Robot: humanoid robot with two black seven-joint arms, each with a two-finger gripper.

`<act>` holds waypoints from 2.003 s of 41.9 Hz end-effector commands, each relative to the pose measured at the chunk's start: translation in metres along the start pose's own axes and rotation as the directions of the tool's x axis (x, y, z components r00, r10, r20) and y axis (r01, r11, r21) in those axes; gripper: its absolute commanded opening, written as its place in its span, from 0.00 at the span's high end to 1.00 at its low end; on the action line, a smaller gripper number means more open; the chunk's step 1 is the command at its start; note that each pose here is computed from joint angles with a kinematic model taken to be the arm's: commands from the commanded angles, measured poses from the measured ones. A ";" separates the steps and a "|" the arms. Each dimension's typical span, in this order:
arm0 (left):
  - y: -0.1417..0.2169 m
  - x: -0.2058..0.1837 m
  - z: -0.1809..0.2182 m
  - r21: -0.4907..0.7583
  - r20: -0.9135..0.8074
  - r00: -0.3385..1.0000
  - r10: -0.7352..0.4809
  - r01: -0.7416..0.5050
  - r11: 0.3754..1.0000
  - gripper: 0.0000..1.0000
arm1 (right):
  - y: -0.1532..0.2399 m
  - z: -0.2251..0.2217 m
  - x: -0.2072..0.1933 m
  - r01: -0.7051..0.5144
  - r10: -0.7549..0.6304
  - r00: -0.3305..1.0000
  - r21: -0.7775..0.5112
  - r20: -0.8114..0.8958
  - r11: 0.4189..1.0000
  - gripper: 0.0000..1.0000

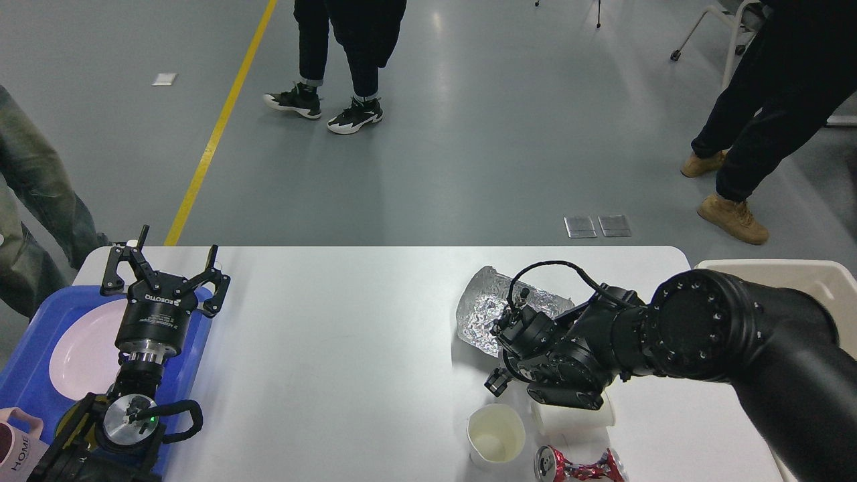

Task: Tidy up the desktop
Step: 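Lower the right gripper onto the aluminium foil and grasp it, then lift the foil and drop it into the white bin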

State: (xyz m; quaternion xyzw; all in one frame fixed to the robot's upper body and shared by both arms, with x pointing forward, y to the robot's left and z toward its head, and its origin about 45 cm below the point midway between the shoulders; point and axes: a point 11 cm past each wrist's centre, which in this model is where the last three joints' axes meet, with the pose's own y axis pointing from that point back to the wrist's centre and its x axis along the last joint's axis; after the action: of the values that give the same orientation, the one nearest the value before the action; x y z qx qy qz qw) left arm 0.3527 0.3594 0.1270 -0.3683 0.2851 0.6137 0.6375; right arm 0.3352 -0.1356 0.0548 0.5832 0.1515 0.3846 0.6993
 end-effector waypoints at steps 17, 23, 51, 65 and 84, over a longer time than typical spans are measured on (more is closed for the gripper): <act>0.000 0.000 0.000 0.000 0.000 1.000 0.000 0.000 1.000 0.03 | 0.005 0.006 0.010 -0.023 0.023 0.999 -0.010 0.023 1.000 1.00; 0.000 0.000 0.000 0.000 0.000 1.000 0.000 0.000 1.000 0.03 | 0.021 0.020 0.030 -0.047 0.048 0.999 -0.032 0.024 0.998 1.00; 0.000 0.000 0.000 0.000 0.000 1.000 0.000 0.000 1.000 0.03 | 0.227 0.100 0.061 0.209 -0.210 0.936 0.032 0.282 0.977 1.00; 0.001 0.001 0.000 0.001 0.000 1.000 0.002 -0.002 1.000 0.03 | 0.271 0.132 0.029 0.298 -0.284 0.843 0.042 0.457 0.953 1.00; 0.001 0.001 0.000 0.001 0.000 1.000 0.002 -0.002 1.000 0.03 | 0.276 0.187 0.008 0.243 -0.134 0.720 -0.068 0.681 0.968 1.00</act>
State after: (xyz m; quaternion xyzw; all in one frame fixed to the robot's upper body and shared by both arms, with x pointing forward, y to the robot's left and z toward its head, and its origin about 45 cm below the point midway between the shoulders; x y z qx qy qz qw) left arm 0.3523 0.3595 0.1266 -0.3680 0.2854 0.6140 0.6373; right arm 0.3551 -0.2248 0.3617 0.6257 -0.0257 0.0960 0.7737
